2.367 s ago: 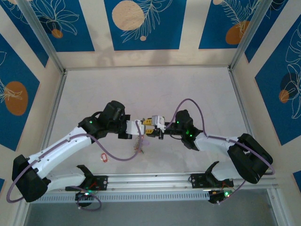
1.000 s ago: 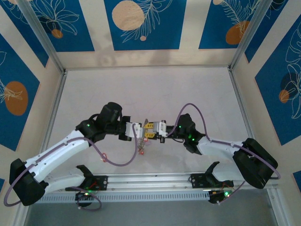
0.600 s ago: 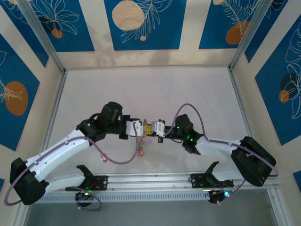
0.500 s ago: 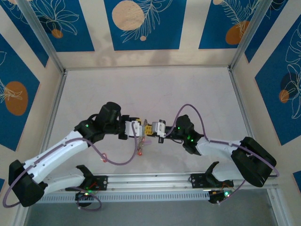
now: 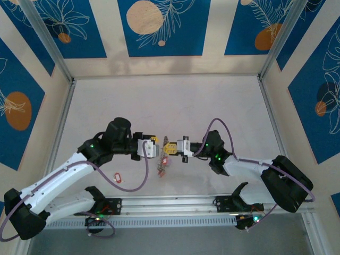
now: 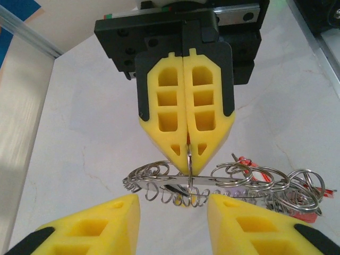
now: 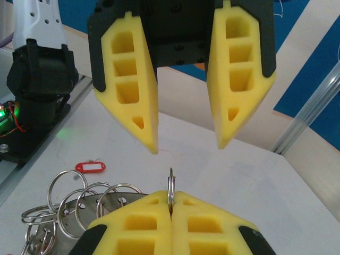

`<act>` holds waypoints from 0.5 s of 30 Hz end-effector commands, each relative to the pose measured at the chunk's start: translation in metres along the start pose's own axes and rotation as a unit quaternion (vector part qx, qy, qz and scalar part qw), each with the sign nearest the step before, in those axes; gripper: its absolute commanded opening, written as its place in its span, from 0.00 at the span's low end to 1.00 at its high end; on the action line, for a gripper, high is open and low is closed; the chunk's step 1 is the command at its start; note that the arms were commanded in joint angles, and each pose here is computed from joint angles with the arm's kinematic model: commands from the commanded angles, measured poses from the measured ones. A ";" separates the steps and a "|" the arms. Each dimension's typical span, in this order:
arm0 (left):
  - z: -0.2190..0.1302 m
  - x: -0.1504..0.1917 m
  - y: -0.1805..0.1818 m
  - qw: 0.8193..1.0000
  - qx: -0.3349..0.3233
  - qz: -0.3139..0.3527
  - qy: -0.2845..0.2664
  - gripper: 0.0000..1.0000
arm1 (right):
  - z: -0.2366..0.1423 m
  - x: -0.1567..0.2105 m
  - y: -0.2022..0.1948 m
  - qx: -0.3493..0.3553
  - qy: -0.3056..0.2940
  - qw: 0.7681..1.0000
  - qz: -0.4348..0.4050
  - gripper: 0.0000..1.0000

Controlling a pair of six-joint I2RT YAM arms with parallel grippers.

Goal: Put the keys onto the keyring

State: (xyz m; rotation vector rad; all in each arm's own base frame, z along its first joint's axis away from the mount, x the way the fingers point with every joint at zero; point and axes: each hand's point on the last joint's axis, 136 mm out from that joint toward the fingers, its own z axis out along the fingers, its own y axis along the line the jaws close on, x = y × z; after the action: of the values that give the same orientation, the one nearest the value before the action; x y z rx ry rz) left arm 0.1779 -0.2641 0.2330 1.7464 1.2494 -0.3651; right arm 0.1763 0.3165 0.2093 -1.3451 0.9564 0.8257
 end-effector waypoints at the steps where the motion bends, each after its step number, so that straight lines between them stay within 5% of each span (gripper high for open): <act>1: 0.002 -0.007 -0.004 0.999 0.009 0.003 -0.033 0.37 | -0.001 -0.028 -0.006 -0.004 -0.045 0.998 -0.034 0.00; 15: 0.020 -0.011 -0.010 0.997 0.042 -0.002 -0.063 0.29 | 0.002 -0.029 -0.010 -0.004 -0.049 0.998 -0.032 0.00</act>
State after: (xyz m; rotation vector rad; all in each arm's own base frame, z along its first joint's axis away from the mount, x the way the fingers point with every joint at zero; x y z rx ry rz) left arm 0.1758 -0.2811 0.2230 1.7574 1.2067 -0.4692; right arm 0.1702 0.3163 0.2110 -1.3619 0.9313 0.8677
